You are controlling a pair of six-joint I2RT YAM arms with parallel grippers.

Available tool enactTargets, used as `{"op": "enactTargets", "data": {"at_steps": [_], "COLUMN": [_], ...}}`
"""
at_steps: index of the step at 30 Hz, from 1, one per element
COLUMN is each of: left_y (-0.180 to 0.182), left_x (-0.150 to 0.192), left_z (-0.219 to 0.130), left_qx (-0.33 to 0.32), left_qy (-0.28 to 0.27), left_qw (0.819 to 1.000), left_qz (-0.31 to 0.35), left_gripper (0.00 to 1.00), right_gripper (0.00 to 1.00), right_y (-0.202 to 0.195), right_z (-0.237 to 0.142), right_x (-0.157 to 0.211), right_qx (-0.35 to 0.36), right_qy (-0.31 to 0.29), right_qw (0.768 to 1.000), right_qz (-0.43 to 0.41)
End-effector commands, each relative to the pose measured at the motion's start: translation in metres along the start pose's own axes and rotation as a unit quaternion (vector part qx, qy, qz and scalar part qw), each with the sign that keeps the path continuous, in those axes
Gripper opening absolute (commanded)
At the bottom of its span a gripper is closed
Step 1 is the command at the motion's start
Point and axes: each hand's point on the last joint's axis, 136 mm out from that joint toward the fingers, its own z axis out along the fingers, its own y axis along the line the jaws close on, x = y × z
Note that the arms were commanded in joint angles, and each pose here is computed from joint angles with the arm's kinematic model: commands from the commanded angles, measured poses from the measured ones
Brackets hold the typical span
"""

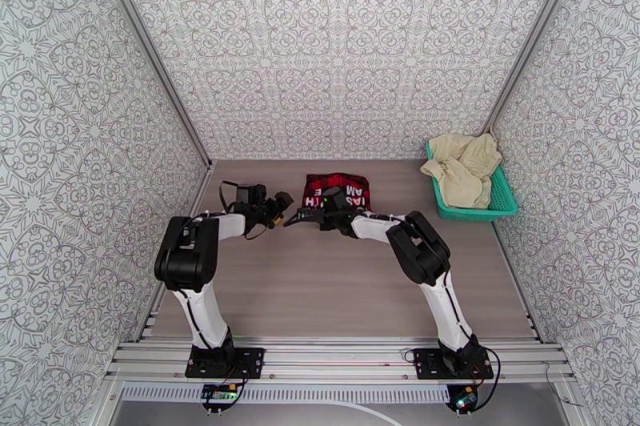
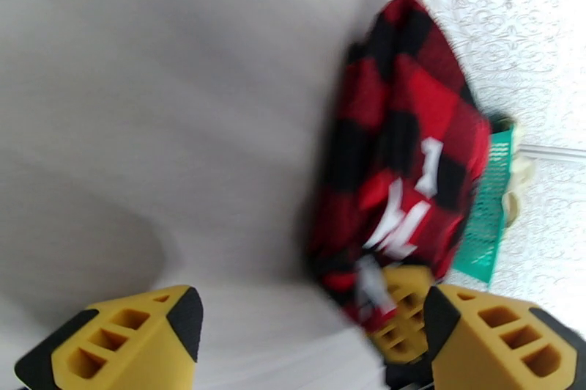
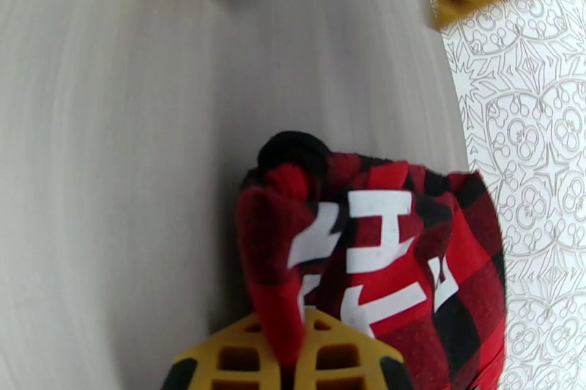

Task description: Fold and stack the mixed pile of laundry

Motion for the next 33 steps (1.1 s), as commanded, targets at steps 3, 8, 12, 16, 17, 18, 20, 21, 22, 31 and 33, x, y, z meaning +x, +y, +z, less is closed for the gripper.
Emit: {"op": "enactTargets", "data": {"at_steps": [3, 8, 12, 16, 17, 18, 20, 21, 22, 31, 33], "left_y": [-0.007, -0.005, -0.018, -0.026, -0.027, -0.027, -0.028, -0.03, -0.03, -0.039, -0.037], "left_x": [0.011, 0.024, 0.028, 0.031, 0.032, 0.034, 0.036, 0.038, 0.039, 0.04, 0.037], "left_z": [0.021, 0.031, 0.041, 0.053, 0.057, 0.061, 0.07, 0.074, 0.078, 0.086, 0.081], "left_qx": [0.008, 0.004, 0.024, 0.036, 0.038, 0.038, 0.041, 0.045, 0.047, 0.06, 0.053], "left_qy": [0.0, 0.008, 0.019, 0.025, 0.028, 0.031, 0.035, 0.039, 0.04, 0.037, 0.034], "left_qw": [0.999, 0.998, 0.998, 0.997, 0.997, 0.997, 0.997, 0.996, 0.996, 0.996, 0.997], "left_qz": [-0.05, -0.063, -0.058, -0.056, -0.057, -0.058, -0.059, -0.062, -0.064, -0.051, -0.038], "left_gripper": [0.9, 0.92, 0.93, 0.94, 0.93, 0.92, 0.89, 0.86, 0.82, 0.08, 0.0], "right_gripper": [0.0, 0.0, 0.0, 0.0, 0.0, 0.0, 0.0, 0.0, 0.0, 0.38, 0.44], "right_y": [-0.027, -0.024, -0.017, -0.013, -0.013, -0.013, -0.013, -0.013, -0.013, -0.015, -0.014], "right_z": [-0.033, -0.044, -0.047, -0.052, -0.054, -0.055, -0.06, -0.062, -0.064, -0.083, -0.102], "right_x": [-0.039, -0.045, -0.048, -0.052, -0.054, -0.055, -0.06, -0.062, -0.064, -0.05, -0.045], "right_qx": [0.028, 0.026, 0.012, -0.002, -0.003, -0.004, -0.006, -0.008, -0.009, 0.012, -0.003], "right_qy": [-0.081, -0.103, -0.115, -0.127, -0.13, -0.134, -0.145, -0.15, -0.153, -0.125, -0.116], "right_qw": [0.995, 0.993, 0.992, 0.991, 0.99, 0.99, 0.988, 0.987, 0.986, 0.981, 0.969], "right_qz": [0.042, 0.049, 0.049, 0.051, 0.051, 0.052, 0.059, 0.062, 0.068, 0.151, 0.216]}}
